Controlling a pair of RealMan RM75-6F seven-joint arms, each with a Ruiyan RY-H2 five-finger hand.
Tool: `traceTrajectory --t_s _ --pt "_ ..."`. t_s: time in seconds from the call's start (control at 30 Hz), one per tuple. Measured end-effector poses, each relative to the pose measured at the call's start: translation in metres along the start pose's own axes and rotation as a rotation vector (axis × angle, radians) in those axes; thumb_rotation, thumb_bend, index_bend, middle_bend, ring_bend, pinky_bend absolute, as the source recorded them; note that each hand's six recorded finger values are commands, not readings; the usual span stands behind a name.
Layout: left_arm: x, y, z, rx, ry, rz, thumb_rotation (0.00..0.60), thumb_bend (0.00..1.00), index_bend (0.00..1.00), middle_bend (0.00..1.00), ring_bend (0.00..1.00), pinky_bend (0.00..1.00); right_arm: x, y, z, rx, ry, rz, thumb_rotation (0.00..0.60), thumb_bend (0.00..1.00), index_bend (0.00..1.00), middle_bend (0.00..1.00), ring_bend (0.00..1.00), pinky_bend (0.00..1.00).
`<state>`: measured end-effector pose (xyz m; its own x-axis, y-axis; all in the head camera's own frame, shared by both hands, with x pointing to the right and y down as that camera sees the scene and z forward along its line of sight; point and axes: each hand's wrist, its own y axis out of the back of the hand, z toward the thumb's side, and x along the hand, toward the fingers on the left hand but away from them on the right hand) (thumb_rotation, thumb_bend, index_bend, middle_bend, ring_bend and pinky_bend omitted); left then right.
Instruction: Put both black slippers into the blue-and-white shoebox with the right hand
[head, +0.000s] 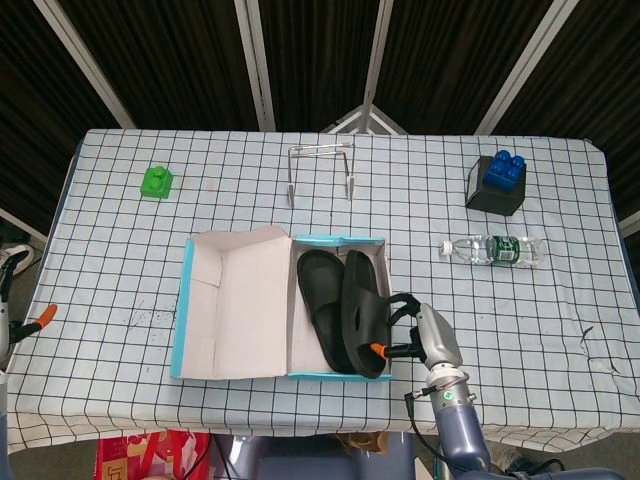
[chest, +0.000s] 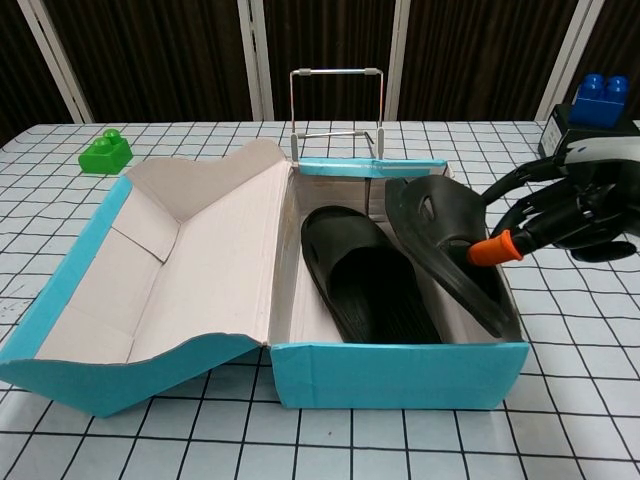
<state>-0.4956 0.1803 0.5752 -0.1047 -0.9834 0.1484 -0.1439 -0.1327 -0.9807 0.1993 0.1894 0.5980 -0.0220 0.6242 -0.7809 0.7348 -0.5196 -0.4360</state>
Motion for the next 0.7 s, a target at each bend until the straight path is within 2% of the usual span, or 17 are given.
traceTrajectory --t_s 0.4,0.7 --pt "0.000 0.000 0.000 0.001 0.000 0.000 0.600 0.23 0.19 0.00 0.00 0.12 -0.012 -0.004 -0.008 0.066 -0.004 -0.043 0.600 0.60 0.85 0.48 1.00 1.00" --pt "0.000 0.000 0.001 0.004 -0.003 -0.001 0.600 0.23 0.19 0.00 0.00 0.12 -0.019 -0.006 -0.016 0.067 -0.018 -0.033 0.600 0.60 0.85 0.48 1.00 1.00"
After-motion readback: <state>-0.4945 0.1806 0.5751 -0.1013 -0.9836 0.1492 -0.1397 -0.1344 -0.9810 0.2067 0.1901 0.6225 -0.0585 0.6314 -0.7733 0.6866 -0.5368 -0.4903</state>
